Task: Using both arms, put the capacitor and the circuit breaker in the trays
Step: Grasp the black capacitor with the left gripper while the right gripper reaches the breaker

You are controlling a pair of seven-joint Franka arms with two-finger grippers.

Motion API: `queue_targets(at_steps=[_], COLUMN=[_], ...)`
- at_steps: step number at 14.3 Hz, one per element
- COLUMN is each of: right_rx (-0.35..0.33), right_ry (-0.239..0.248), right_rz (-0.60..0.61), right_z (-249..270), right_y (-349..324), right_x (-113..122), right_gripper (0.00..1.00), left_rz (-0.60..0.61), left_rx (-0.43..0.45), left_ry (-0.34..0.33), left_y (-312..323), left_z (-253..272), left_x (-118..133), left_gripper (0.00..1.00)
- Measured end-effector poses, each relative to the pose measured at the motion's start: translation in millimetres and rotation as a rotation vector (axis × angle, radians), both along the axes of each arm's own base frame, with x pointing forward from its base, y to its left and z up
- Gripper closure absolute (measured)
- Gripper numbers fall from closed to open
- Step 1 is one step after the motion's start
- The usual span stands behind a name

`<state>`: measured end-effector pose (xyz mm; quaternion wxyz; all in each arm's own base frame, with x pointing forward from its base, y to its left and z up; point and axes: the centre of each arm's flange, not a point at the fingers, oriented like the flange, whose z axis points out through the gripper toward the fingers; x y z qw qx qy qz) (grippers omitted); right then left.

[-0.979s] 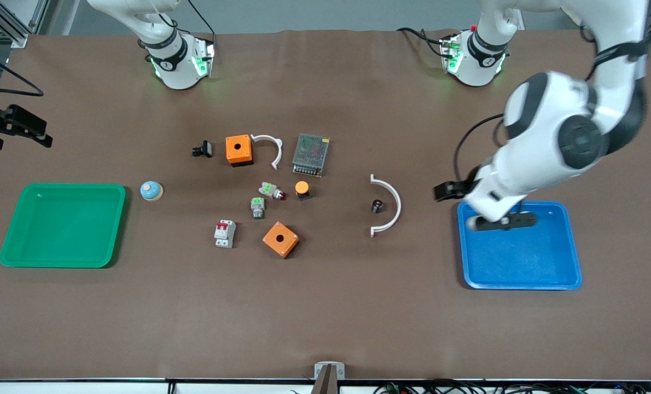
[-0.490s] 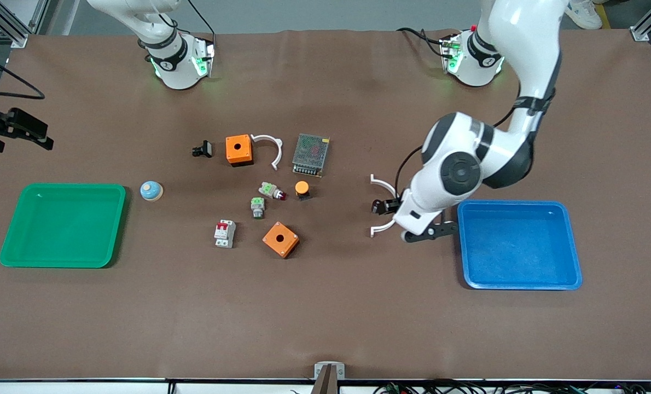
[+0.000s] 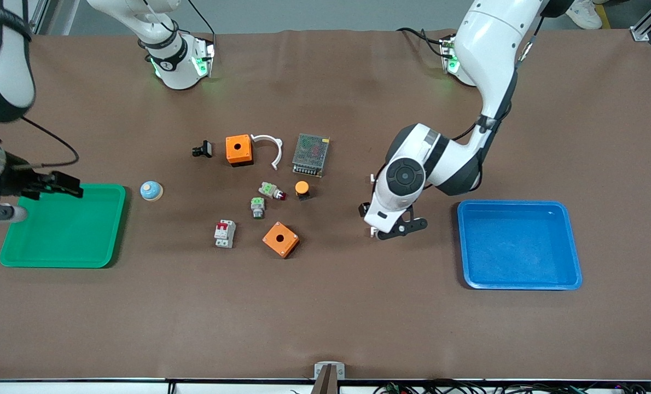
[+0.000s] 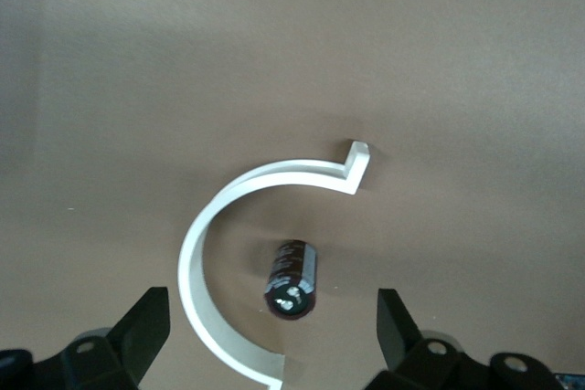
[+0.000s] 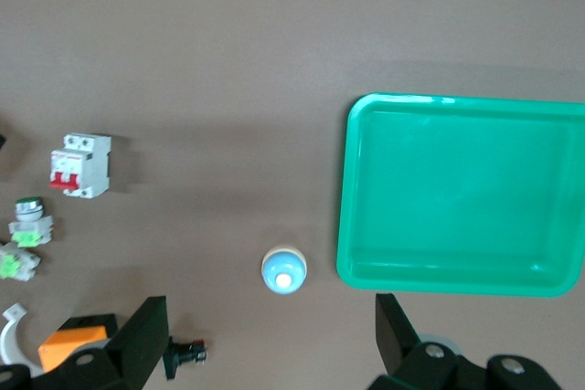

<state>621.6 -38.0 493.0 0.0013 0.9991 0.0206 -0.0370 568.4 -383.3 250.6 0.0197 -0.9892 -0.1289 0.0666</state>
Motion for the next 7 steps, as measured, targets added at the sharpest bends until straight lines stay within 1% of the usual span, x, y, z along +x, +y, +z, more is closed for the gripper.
queue_targets(at_steps=[2,4,6,7], right_rx=[0.000,0.021,0.049,0.051], right_ry=[-0.001,0.000,0.008,0.018], right_rz=[0.006,-0.051,-0.093,-0.105], right_z=[-18,-34,-56,-69], right_y=[14,45,90,114], right_x=[9,13,10,6], right_gripper=[0.00,0.00,0.00,0.00], left_rz=[0.001,-0.002,-0.008,-0.010], left_rx=[-0.012,-0.015,-0.012,-0.014], left_ry=[-0.019,-0.024,-0.020,-0.023], left_y=[-5,-4,-3,-4], left_z=[-15,-32,-44,-47], left_x=[-4,-11,-20,-22], left_gripper=[0.00,0.00,0.00,0.00])
